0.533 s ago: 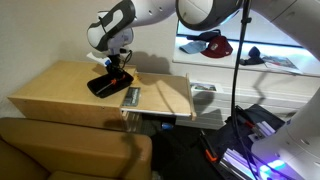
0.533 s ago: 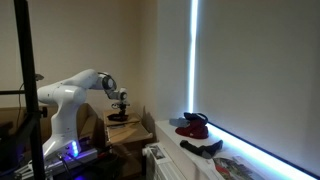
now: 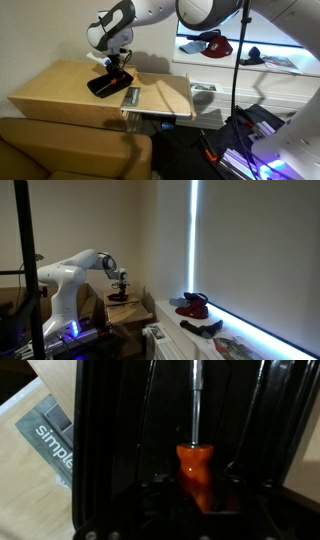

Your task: Take the screwdriver out of the tray and put it on the cabinet

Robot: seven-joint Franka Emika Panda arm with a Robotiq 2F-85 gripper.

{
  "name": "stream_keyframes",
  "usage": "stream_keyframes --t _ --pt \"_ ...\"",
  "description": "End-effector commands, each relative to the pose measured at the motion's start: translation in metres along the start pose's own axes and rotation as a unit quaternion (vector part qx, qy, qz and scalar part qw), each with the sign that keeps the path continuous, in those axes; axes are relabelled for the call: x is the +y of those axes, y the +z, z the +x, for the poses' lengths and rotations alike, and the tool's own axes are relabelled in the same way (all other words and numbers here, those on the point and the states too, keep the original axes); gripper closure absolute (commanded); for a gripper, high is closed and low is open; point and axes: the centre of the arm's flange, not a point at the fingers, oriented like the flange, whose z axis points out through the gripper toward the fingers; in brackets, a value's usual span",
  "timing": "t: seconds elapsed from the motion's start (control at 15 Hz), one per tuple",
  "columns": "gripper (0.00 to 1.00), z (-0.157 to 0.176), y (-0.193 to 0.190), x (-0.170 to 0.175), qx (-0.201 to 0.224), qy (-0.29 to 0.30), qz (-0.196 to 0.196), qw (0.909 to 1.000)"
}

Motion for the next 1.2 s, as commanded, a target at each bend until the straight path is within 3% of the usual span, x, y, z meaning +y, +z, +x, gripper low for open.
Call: stream_keyframes --t 0.0,0.07,0.27,0.33,0.47,0.53,0.6,0.8,1.13 --pt "0.92 -0.013 0.02 0.058 0.027 0.004 0.07 0.9972" --pt "0.92 -0.007 0.022 0.054 0.019 0.008 0.072 0.9972" --pt "0.92 0.009 0.061 0.012 -0.029 -0.016 0.007 0.9994" --pt "0.67 0.0 0.0 -0.001 0.001 0.0 0.006 1.0" --pt "0.67 0.001 0.001 -0.007 0.008 0.001 0.053 0.9986" --pt "0.92 0.0 0.0 -0.008 0.01 0.001 0.058 0.9983" --pt "0.92 -0.003 -0.006 -0.007 0.0 -0.001 0.066 0.9978" --pt "0.92 -0.021 -0.021 -0.002 0.043 -0.022 0.093 0.9945" --pt "0.92 -0.057 0.001 -0.005 0.143 -0.063 0.084 0.9842"
